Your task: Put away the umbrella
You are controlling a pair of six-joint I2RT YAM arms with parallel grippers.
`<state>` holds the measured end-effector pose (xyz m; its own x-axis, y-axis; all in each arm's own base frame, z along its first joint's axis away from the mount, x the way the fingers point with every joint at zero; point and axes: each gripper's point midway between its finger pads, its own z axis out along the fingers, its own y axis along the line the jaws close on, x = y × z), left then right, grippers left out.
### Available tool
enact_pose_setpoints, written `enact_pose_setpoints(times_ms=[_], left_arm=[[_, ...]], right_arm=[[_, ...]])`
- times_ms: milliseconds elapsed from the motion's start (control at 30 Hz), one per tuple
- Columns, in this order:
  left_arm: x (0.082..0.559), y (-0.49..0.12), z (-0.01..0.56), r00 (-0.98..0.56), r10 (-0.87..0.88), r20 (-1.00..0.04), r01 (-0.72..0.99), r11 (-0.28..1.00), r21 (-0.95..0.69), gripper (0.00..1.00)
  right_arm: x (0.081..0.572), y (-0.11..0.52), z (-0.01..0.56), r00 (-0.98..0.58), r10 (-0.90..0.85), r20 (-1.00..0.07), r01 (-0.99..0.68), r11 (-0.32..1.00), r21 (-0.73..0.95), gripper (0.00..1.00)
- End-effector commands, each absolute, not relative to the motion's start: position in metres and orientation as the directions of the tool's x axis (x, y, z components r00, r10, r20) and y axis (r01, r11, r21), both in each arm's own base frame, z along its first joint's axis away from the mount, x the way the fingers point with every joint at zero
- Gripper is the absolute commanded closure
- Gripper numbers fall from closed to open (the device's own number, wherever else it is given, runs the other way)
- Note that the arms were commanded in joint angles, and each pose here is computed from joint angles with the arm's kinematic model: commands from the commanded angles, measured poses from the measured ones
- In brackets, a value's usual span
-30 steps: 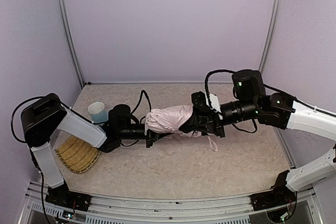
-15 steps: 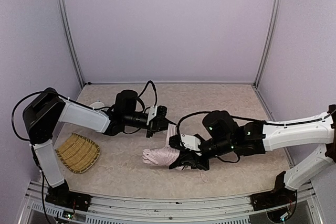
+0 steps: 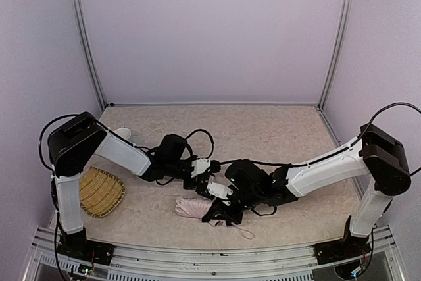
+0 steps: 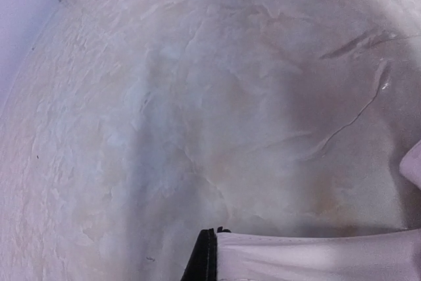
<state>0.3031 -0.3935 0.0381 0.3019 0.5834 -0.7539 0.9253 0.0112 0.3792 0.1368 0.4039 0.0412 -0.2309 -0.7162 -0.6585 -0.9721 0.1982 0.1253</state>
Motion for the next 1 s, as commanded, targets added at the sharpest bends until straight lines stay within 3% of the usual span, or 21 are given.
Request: enact_pose_setpoints(times_ms=[0, 200, 267, 400, 500, 600, 767, 967], left_arm=[[0.410, -0.390, 0.131, 0.426, 0.557, -0.713, 0.649, 0.360, 0.670, 0.97], [0.421, -0.392, 0.111, 0.403, 0.627, -0.667, 0.602, 0.367, 0.709, 0.77], [0.430, -0.387, 0.113, 0.370, 0.630, -0.682, 0.586, 0.411, 0.698, 0.62], [0.448, -0.369, 0.120, 0.284, 0.626, -0.727, 0.571, 0.498, 0.652, 0.51], [0.458, -0.344, 0.144, 0.187, 0.603, -0.776, 0.509, 0.616, 0.601, 0.51], [0.436, -0.324, 0.175, 0.122, 0.550, -0.826, 0.512, 0.679, 0.527, 0.55], [0.326, -0.311, 0.222, 0.159, 0.408, -0.899, 0.647, 0.645, 0.407, 0.60], [0.191, -0.318, 0.201, 0.172, 0.315, -0.933, 0.841, 0.447, 0.306, 0.71]], right_arm=[[0.048, 0.339, -0.034, -0.334, -0.909, -0.248, -0.896, 0.226, 0.382, 1.00], [0.064, 0.335, -0.051, -0.335, -0.926, -0.175, -0.915, 0.275, 0.295, 1.00], [0.064, 0.335, -0.052, -0.334, -0.927, -0.170, -0.915, 0.275, 0.296, 1.00], [0.071, 0.336, -0.050, -0.344, -0.925, -0.163, -0.915, 0.292, 0.278, 1.00], [0.075, 0.336, -0.048, -0.366, -0.916, -0.166, -0.906, 0.311, 0.286, 1.00], [0.074, 0.334, -0.045, -0.394, -0.905, -0.161, -0.888, 0.330, 0.321, 1.00], [0.068, 0.330, -0.043, -0.447, -0.882, -0.152, -0.839, 0.354, 0.413, 1.00], [0.060, 0.325, -0.038, -0.504, -0.853, -0.132, -0.756, 0.363, 0.544, 1.00]])
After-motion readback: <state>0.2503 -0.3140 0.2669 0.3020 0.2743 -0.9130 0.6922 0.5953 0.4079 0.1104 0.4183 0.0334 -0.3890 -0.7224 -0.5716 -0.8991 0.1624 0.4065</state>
